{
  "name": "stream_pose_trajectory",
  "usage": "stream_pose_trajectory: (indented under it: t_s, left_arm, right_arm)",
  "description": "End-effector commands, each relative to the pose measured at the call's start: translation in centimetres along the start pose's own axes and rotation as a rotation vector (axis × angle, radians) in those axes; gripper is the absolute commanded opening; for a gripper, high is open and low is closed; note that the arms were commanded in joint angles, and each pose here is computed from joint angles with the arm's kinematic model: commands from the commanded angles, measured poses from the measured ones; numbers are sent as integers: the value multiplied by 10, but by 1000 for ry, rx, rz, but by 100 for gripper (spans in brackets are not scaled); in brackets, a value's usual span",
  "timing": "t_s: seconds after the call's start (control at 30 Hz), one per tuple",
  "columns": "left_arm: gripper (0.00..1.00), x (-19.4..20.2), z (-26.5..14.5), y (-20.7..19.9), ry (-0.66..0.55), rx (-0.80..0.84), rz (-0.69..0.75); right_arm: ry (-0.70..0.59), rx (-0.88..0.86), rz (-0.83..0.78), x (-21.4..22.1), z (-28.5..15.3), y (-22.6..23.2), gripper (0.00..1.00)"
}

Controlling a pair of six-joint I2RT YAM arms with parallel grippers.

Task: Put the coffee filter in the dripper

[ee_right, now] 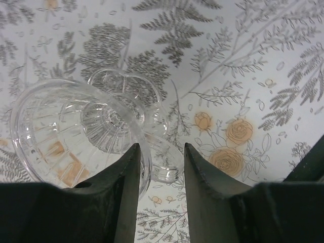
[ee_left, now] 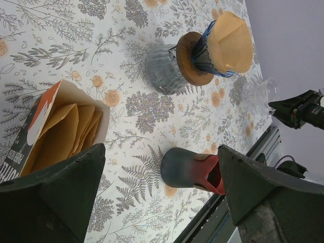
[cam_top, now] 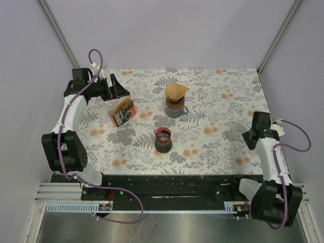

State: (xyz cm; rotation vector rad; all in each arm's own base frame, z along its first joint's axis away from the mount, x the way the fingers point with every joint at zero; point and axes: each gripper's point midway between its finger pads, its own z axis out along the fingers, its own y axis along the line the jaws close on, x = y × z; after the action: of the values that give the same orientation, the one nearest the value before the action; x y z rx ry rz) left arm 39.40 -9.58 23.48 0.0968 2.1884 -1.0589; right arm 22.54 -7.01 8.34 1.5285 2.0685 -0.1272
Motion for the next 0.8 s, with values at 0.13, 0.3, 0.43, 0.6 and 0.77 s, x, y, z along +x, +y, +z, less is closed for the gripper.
stream_pose_trajectory:
  t_s: [0.13, 0.3, 0.43, 0.6, 0.77]
  left_arm:
    - [96, -20, -10, -15, -53, 27, 80]
    - [96, -21, -11, -13, -55, 23, 78]
    - [96, -21, -11, -13, -56, 22, 79]
    - [96, -20, -11, -11, -55, 12, 77]
    - [96, -21, -12, -9, -59, 3, 83]
  right_arm:
    - [-39, -206, -130, -25, -14, 52, 0]
    - [4, -268, -174, -22, -18, 69, 0]
    - [13, -314, -223, -29, -33, 82, 0]
    - [66, -356, -283, -30, -58, 93, 0]
    - [73, -393, -386, -37, -98, 107, 0]
